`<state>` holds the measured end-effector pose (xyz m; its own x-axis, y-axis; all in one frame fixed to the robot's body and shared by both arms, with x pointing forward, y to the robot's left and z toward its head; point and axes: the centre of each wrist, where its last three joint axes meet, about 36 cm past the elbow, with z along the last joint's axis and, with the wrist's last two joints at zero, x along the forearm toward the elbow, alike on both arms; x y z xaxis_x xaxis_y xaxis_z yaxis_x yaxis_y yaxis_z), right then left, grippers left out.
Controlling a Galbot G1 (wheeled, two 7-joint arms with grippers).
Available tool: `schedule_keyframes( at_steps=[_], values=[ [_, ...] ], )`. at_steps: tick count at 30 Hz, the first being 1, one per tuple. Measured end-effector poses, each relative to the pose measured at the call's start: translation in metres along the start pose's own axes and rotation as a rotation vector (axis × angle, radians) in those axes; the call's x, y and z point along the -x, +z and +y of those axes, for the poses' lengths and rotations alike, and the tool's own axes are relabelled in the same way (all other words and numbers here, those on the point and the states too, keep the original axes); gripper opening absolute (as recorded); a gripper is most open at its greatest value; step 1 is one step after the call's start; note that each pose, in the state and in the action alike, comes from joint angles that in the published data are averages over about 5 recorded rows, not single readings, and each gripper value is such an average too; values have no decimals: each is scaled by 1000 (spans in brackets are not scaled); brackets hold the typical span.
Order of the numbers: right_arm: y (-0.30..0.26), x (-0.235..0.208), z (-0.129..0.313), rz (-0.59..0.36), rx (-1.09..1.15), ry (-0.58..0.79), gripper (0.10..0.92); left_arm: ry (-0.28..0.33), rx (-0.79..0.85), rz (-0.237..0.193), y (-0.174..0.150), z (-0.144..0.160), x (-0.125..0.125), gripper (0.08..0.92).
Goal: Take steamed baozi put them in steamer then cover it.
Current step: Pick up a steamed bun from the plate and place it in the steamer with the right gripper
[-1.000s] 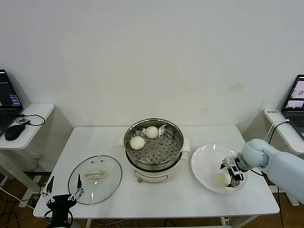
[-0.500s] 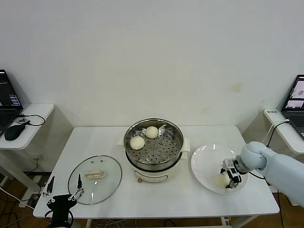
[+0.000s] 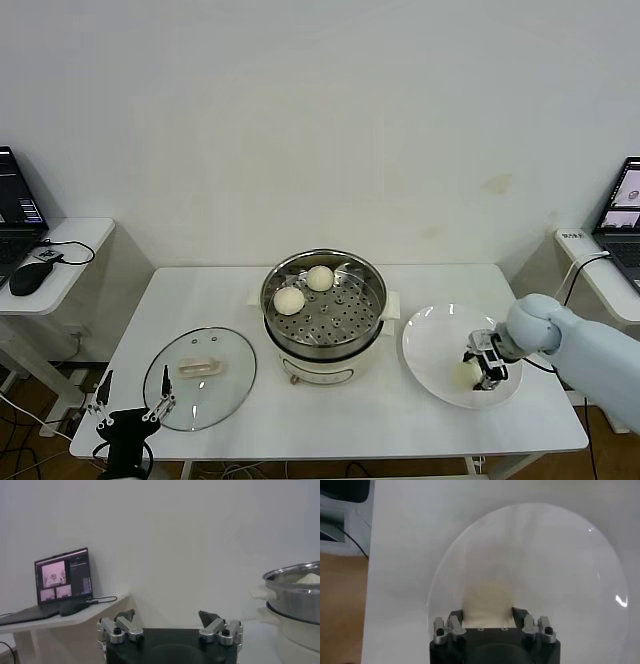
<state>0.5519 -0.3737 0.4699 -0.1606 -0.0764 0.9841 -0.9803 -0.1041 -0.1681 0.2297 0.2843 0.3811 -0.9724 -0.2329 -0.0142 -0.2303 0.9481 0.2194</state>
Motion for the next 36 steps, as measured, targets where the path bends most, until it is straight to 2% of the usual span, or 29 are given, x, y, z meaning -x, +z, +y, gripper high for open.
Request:
schedule_keyframes(
  at_steps=[7,19,28,36],
  values=[
    [-1,-34,-12,-15,7,35,620,2,-5,-12,-4,-1,2,823],
    [-18,-132,-59,-102,21,179,628,15,-9,-30,-11,-2,3,823],
    [-78,-201,-104,-177,-72,287,631,15,-11,-39,-14,-1,3,823],
    [-150,-204,-132,-220,-200,290,631,7,-8,-41,-16,2,2,823]
  ],
)
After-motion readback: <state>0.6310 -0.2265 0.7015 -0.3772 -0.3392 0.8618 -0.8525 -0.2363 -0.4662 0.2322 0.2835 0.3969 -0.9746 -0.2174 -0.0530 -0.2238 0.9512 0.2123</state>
